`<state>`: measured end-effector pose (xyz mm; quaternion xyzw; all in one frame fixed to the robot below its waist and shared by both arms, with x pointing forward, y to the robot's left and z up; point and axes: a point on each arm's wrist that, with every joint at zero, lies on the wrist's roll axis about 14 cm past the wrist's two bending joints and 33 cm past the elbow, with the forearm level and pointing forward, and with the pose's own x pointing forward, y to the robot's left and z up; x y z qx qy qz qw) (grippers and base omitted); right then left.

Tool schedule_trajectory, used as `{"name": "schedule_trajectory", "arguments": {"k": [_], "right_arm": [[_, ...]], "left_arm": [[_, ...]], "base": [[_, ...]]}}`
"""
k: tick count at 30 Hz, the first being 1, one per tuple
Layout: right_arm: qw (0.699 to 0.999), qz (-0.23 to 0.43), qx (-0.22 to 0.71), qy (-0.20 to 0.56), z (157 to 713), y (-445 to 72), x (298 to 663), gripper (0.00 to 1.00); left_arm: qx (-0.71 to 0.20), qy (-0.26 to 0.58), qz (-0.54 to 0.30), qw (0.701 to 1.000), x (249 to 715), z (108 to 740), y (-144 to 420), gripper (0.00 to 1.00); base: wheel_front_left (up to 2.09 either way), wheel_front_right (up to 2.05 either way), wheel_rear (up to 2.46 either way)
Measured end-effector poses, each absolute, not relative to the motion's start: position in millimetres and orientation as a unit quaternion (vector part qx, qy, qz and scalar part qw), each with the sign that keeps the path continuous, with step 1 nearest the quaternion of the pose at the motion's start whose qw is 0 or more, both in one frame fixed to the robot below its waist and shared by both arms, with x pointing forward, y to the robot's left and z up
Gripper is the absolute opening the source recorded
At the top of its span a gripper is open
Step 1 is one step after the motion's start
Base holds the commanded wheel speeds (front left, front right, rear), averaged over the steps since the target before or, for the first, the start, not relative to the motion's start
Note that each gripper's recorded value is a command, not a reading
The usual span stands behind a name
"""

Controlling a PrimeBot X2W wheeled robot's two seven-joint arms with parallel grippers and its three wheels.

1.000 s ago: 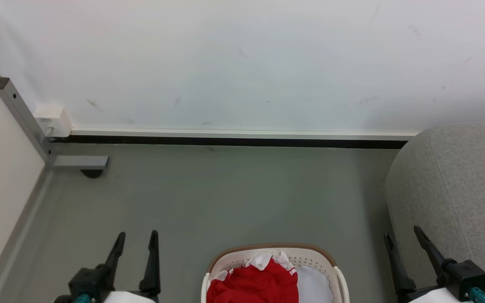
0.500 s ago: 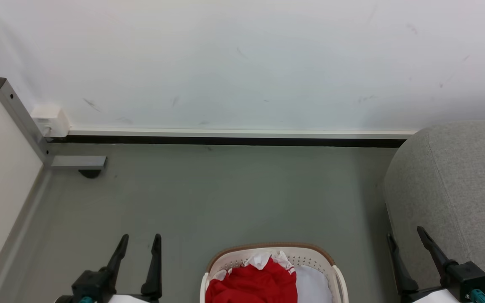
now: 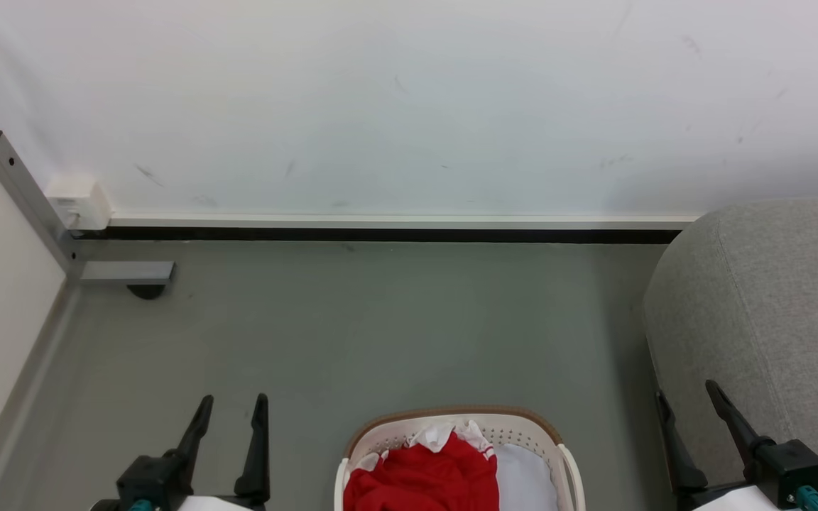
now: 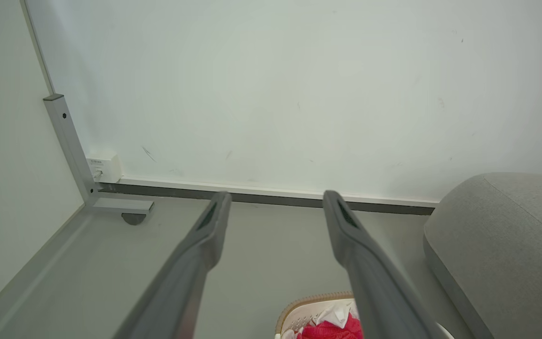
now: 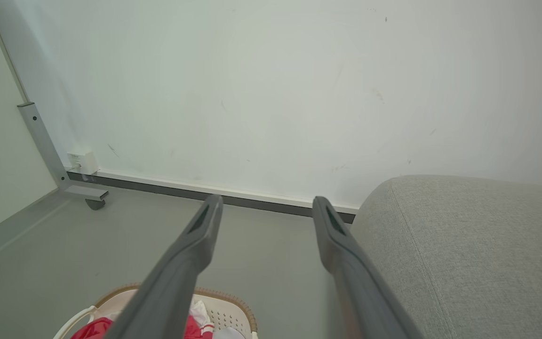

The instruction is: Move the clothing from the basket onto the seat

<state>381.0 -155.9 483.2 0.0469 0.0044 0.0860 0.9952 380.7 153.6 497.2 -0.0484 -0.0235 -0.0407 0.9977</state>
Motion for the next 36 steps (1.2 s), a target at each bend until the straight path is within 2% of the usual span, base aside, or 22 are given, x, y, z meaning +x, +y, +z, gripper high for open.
{"name": "schedule_trajectory", "arguments": {"k": [12, 19, 27, 36], "right_arm": [[0.995, 0.081, 0.052, 0.006, 481.8, -158.4, 386.0, 1.0], [0.996, 0.075, 0.055, 0.006, 480.5, -161.4, 397.0, 1.0], [0.996, 0.068, 0.061, 0.009, 474.1, -163.9, 421.1, 1.0], [0.996, 0.063, 0.066, 0.01, 460.6, -165.6, 463.0, 1.0]], "left_arm": [[-0.049, -0.015, -0.047, 0.998, 385.9, 491.5, 148.7, 1.0], [-0.047, -0.007, -0.079, 0.996, 400.7, 485.9, 129.0, 1.0], [-0.024, 0.017, -0.161, 0.987, 429.0, 466.7, 77.7, 1.0], [0.039, 0.14, -0.29, 0.946, 449.2, 387.4, 5.3, 1.0]], "base": [[0.0, 0.0, 0.0], [0.0, 0.0, 0.0], [0.0, 0.0, 0.0], [0.0, 0.0, 0.0]]}}
